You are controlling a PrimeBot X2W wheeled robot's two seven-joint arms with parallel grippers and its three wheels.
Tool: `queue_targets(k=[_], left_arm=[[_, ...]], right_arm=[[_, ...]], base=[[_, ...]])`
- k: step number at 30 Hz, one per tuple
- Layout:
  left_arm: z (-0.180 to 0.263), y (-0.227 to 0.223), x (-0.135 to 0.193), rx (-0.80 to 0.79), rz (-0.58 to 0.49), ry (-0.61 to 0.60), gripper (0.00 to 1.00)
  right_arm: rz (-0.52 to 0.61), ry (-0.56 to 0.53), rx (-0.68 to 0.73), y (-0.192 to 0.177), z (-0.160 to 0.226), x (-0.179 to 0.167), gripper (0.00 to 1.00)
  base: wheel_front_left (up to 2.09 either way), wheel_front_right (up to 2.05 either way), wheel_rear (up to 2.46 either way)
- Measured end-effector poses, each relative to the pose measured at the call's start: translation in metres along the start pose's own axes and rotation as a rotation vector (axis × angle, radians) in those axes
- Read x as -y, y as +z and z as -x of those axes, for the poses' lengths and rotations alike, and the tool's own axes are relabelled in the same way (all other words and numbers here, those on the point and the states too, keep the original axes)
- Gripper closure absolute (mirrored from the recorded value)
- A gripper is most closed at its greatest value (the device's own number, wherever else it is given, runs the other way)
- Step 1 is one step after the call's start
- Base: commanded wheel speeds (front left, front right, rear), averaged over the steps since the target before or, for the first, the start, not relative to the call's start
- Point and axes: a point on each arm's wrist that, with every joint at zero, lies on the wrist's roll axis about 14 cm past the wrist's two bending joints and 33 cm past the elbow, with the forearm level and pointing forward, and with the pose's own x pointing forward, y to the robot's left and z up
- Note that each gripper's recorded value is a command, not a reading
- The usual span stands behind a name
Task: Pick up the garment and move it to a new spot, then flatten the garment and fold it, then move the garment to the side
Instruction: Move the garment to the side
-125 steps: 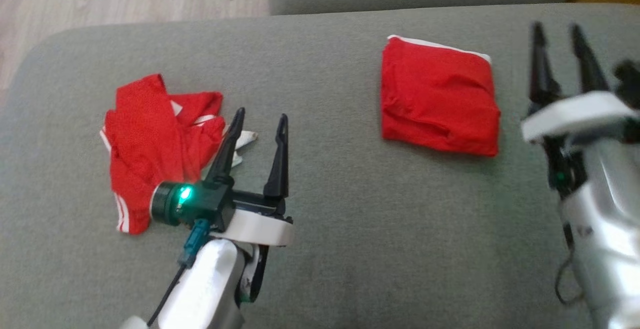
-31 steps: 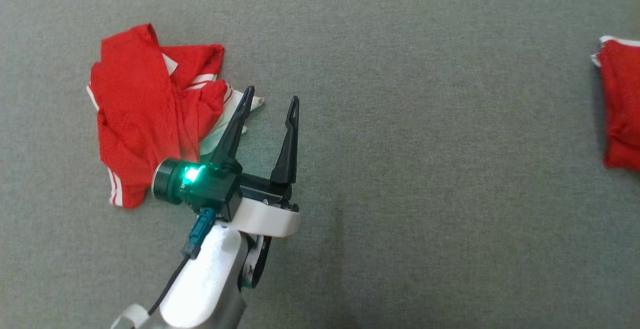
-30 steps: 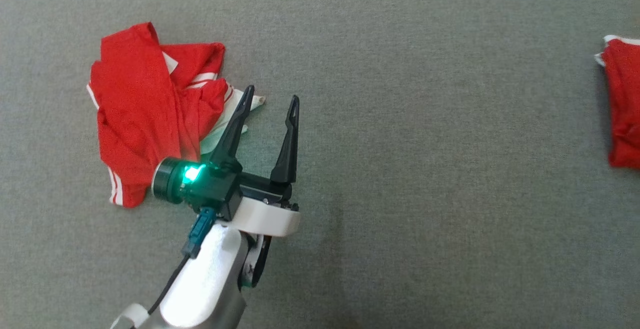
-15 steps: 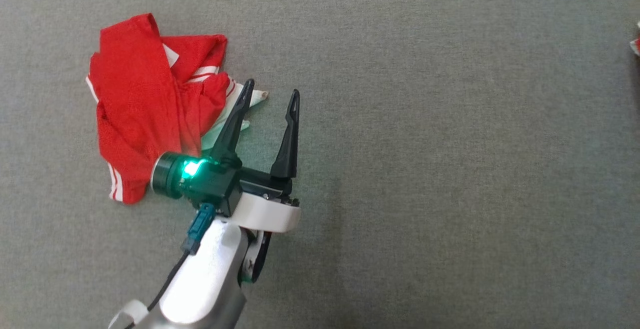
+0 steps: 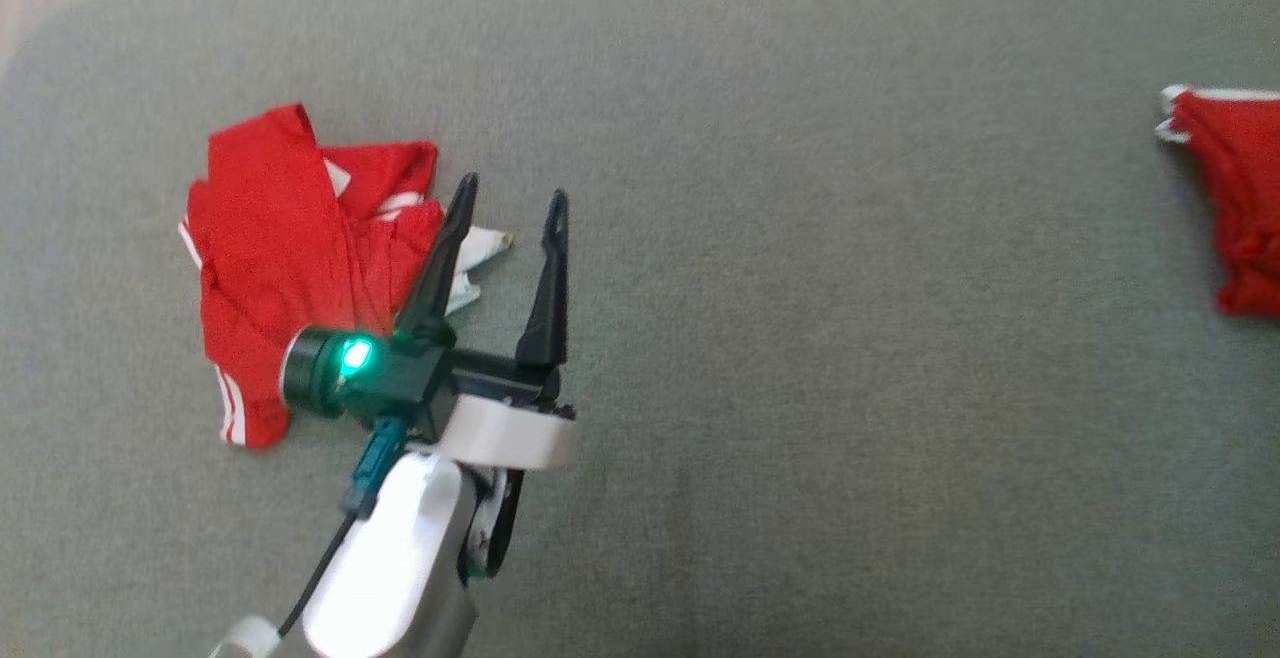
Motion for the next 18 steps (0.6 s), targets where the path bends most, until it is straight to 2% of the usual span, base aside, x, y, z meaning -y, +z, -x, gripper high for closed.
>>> queue_targets(k=[6,9,14,18], left_arm=[[0.018,0.015,-0.001,0.03,0.004,0.023,0.0],[0.026,0.021,0.001,0.042,0.007,0.021,0.0],[0.041,0.023,0.003,0.043,0.012,0.025,0.0],[0.052,0.021,-0.004,0.035,0.016,0.053,0.0]], right_arm=[[-0.184,0.053,0.277,0.075,0.021,-0.04,0.0],[-0.256,0.072,0.382,0.099,0.039,-0.053,0.0],[-0.397,0.114,0.511,0.125,0.072,-0.083,0.0],[-0.482,0.154,0.549,0.126,0.097,-0.114,0.0]], base=[[0.0,0.0,0.0],[0.0,0.0,0.0],[0.0,0.0,0.0],[0.0,0.0,0.0]])
